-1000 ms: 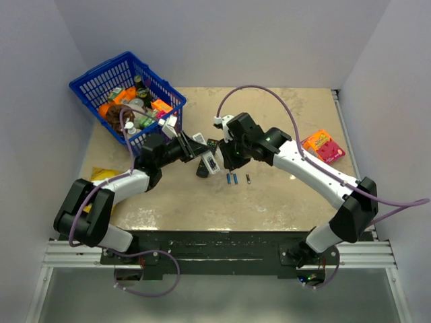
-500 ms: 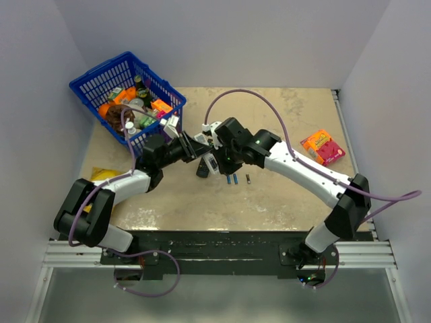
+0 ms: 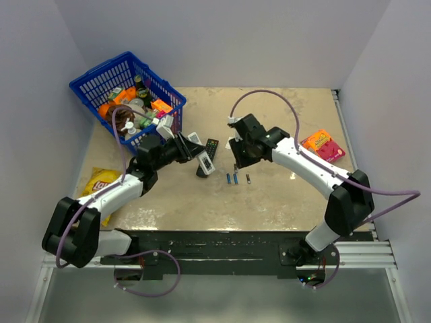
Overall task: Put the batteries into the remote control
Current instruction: Pick up the battery cover at the center of the board.
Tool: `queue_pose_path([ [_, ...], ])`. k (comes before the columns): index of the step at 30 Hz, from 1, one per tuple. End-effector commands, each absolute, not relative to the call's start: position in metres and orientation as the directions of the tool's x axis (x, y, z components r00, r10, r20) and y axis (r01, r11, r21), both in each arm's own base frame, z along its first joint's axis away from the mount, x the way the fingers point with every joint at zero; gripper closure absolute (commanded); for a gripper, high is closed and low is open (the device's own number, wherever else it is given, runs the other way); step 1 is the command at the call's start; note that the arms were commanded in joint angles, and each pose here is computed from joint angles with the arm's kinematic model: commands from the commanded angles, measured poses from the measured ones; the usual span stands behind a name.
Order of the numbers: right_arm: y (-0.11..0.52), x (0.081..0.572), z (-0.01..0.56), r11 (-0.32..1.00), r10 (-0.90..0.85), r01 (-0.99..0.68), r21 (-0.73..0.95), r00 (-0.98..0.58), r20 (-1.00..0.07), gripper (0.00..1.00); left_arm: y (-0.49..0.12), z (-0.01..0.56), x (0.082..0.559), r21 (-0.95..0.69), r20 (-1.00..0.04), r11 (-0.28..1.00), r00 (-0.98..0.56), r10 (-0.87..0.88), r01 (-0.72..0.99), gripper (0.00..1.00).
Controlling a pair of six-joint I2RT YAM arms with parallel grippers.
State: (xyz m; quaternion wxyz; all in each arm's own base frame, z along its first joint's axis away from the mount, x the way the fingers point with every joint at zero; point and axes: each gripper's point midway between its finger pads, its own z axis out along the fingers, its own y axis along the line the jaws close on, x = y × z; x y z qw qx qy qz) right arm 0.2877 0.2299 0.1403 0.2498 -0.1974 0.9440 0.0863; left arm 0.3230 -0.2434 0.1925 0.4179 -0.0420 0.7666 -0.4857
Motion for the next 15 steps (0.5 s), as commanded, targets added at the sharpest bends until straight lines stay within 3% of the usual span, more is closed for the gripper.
queue_pose_path([
  [1,0.225,0.335,0.144,0.928,-0.277,-0.371,0.038,-0.755,-0.594,0.51,-0.234,0.206,0.325,-0.718,-0.674,0.582,-0.589,-0.446,0.381,1.00],
  [3,0.226,0.358,0.133,0.933,-0.284,-0.359,0.004,-0.744,-0.605,0.48,-0.231,0.212,0.324,-0.707,-0.686,0.591,-0.579,-0.441,0.388,1.00],
  [15,0.252,0.466,0.093,0.911,-0.347,-0.401,-0.092,-0.628,-0.697,0.47,-0.214,0.218,0.307,-0.650,-0.725,0.661,-0.565,-0.393,0.375,1.00],
])
